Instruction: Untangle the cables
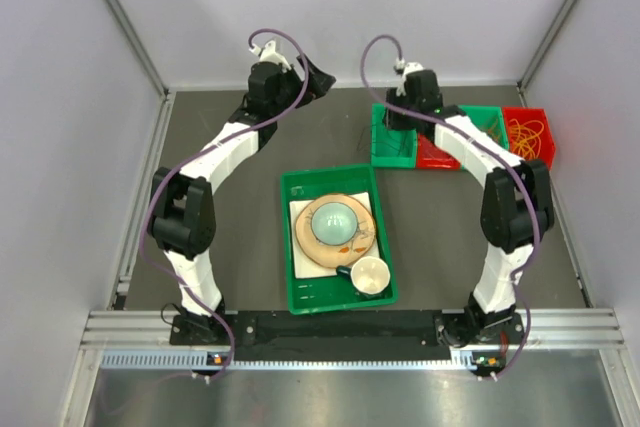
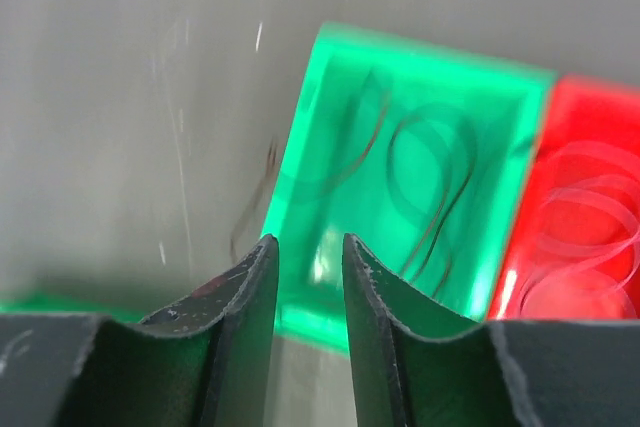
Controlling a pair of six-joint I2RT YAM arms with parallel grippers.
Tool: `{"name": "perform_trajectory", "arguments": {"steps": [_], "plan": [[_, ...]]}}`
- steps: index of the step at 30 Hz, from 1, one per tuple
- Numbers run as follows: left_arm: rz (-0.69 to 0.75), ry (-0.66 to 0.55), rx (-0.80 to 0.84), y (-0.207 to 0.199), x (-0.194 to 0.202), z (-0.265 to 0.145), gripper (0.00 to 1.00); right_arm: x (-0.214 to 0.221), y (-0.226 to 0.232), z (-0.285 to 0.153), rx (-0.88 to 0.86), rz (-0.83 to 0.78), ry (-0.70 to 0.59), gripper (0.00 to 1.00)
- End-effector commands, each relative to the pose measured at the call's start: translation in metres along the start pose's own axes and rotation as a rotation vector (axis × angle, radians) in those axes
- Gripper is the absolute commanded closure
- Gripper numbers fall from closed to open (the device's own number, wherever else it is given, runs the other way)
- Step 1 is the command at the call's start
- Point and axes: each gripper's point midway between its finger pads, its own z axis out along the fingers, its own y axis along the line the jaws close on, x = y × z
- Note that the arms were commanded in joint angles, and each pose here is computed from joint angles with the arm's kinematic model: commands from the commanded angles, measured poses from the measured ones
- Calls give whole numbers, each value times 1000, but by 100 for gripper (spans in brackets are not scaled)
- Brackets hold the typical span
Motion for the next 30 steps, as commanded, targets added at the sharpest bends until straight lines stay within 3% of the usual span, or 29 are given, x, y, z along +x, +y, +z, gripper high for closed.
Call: {"name": "perform_trajectory", "arguments": {"steps": [1,7,9,17,20,30], "plan": [[31,-63,61,-25,-26,-17,10,3,29,-20,-46,-252,-48,66],[41,-38,-1,-7,-21,-14,10,7,39,-19,6,-460,-7,67],[25,-31,-14,0,-18,-16,10,9,43,-15,11,-510,6,59],[14,-37,-43,19,-22,-22,10,24,34,-6,16,-611,64,59],[14,-38,-46,21,-22,-23,10,35,27,0,4,-594,95,52],[6,-32,-45,27,-20,-23,10,44,7,17,23,-533,124,57]]}}
